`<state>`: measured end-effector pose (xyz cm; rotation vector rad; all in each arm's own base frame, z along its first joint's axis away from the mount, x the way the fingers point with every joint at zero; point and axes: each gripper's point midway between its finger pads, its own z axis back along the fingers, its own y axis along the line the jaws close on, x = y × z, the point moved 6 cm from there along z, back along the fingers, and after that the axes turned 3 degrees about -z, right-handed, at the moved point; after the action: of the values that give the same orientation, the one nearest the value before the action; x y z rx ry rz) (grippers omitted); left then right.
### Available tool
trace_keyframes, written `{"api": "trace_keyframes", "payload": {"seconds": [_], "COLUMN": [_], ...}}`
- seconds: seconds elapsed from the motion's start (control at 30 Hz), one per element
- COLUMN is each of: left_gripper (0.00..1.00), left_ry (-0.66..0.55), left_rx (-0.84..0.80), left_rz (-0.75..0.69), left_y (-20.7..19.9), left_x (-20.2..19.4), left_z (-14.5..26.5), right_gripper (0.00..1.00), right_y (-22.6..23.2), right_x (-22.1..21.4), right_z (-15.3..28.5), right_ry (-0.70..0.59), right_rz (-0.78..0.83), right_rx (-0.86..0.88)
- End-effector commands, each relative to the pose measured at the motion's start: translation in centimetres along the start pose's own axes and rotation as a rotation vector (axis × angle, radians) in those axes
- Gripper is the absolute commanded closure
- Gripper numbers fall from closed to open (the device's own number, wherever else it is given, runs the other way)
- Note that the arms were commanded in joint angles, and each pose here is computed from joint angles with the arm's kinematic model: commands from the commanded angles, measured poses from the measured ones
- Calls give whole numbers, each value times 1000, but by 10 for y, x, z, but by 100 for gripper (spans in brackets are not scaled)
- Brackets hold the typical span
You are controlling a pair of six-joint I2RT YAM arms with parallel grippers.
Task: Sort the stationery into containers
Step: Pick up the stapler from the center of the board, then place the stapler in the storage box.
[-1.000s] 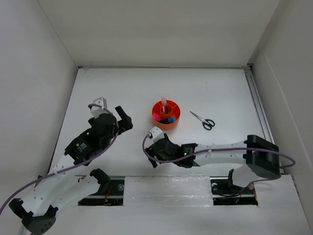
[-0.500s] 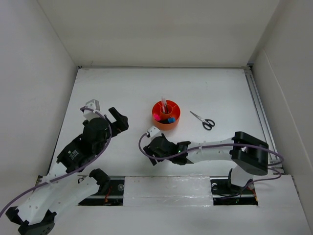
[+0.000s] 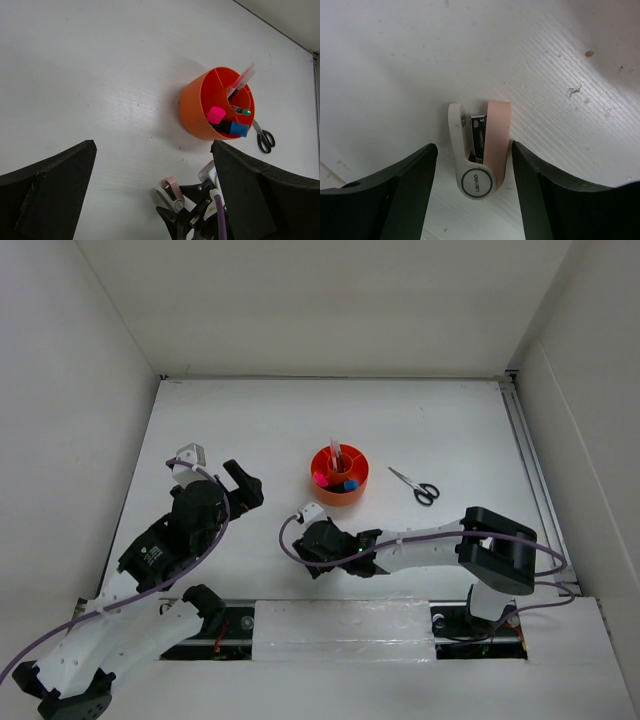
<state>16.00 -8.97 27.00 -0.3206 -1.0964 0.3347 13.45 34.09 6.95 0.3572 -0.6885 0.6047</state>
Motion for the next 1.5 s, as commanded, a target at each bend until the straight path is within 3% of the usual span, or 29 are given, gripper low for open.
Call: {"api": "trace_keyframes", "payload": {"seconds": [0.0,0.13,0.2,0.33,0.5,0.6,0.83,1.17,1.3,1.47], "left_gripper": [0,0,0,0,0,0,0,0,0,0], "left_ry": [-16,-23,-23,-23,-23,-42,-78,-84,-82,-82], "left_rx": [3,-3,-3,-3,-3,6,73,68,55,55], "left_rz": [5,11,11,11,11,25,62,67,72,72], "left_y": [-1,-1,-1,-1,-1,1,11,11,9,9], "left_x": [2,4,4,4,4,6,11,12,12,12], "left_z": [-2,0,0,0,0,1,4,5,5,5], "right_gripper": [33,39,51,63,99,100,100,100,100,100], "right_y": [6,3,5,2,-1,2,-19,-151,-189,-210], "right_x": [12,9,11,11,12,21,78,164,186,183], "right_z": [-3,-5,-4,-1,3,14,84,160,156,128], "right_ry": [-32,-21,-20,-19,-28,-52,-244,-529,-532,-474], "right_rz": [-35,-30,-40,-38,-47,-67,-164,-375,-396,-457], "right_rx": [25,9,8,-6,-22,2,25,-176,-253,-304]}}
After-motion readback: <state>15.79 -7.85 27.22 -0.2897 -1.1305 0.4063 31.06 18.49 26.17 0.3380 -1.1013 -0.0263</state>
